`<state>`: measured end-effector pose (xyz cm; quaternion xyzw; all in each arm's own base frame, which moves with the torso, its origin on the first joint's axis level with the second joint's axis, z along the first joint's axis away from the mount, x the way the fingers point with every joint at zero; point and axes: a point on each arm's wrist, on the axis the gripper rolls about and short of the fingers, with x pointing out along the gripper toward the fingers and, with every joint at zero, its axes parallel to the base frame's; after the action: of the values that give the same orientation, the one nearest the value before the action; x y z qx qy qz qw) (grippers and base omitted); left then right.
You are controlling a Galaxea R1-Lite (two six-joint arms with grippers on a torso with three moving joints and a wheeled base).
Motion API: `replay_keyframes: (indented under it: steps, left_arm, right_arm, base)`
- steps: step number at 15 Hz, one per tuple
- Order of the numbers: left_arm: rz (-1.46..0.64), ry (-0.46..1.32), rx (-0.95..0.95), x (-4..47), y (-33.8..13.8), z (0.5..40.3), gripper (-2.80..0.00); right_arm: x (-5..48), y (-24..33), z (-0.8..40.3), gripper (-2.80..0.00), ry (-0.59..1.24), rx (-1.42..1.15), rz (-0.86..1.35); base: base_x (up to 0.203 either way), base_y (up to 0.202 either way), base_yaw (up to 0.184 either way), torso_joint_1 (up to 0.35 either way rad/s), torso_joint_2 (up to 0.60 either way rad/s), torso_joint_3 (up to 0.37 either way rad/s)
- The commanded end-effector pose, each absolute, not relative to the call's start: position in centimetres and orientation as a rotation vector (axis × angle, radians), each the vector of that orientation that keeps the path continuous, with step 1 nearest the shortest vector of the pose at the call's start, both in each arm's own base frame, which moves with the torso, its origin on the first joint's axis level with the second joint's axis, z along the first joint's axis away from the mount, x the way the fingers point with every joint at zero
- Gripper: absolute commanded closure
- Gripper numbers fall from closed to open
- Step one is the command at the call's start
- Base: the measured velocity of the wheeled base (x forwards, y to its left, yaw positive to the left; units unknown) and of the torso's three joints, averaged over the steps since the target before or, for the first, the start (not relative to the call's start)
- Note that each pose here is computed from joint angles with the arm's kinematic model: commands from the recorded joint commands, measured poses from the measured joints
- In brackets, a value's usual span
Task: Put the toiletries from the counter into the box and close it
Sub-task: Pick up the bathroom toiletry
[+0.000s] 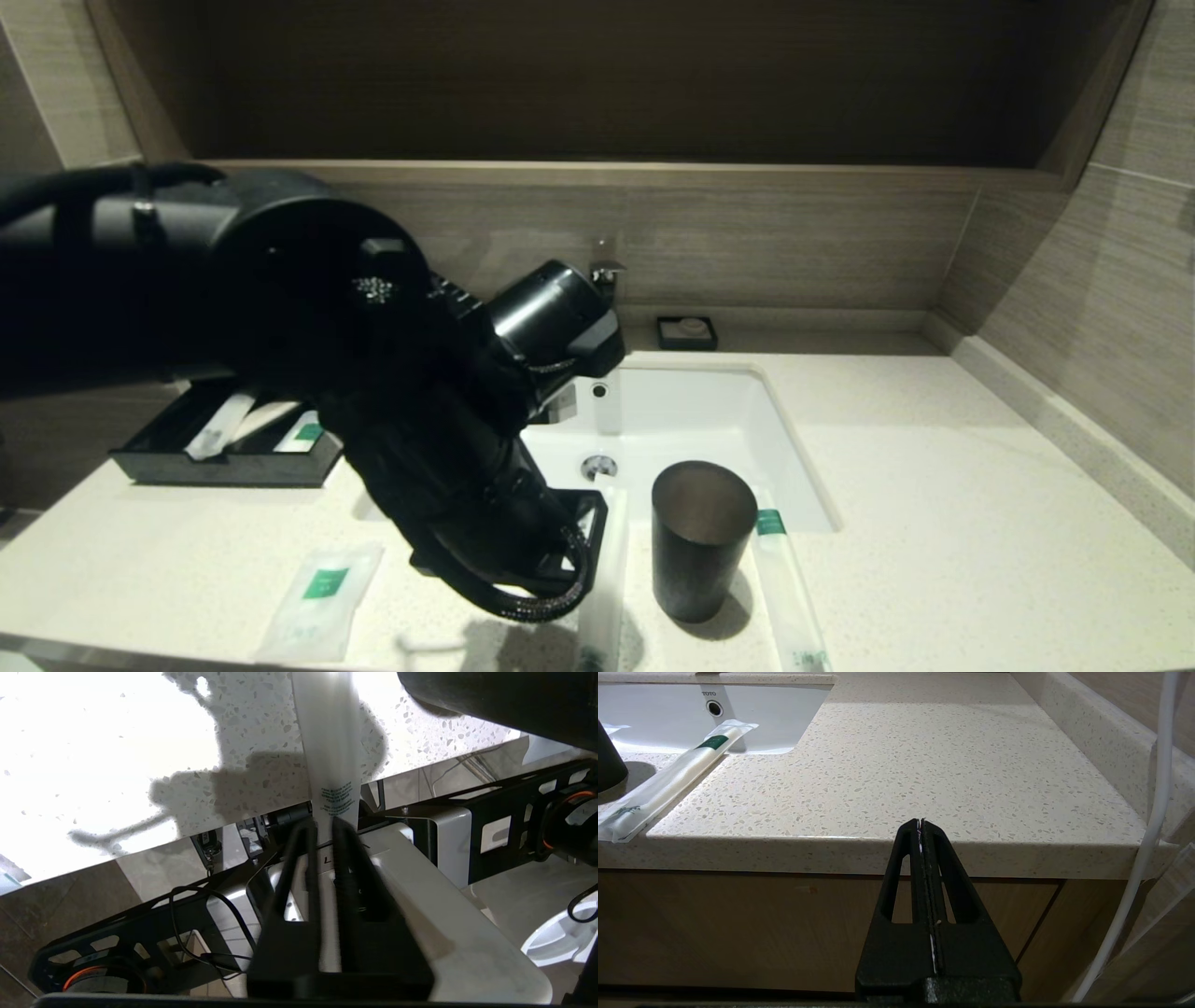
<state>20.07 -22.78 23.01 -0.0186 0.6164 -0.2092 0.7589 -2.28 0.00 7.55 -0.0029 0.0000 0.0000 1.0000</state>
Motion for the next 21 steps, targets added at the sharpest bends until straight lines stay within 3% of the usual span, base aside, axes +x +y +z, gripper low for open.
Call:
replay_keyframes:
  steps: [1,21]
  left_arm:
    - [-0.454,1.350,-0.040,20.0,-22.8,23.3,-2.80]
    - [-0.450,1.406,0.052,19.6,-24.3,22.5,-2.80]
  right_arm:
    - [-2.3,0.0,7.5,0.00,0.000,-0.006,0.000]
    - [-2.3,0.0,7.5,0.00,0.000,-0.006,0.000]
  base:
    - [0.000,0.000,0.000,0.000,0.00,0.000]
    - [0.000,0.000,0.000,0.000,0.00,0.000]
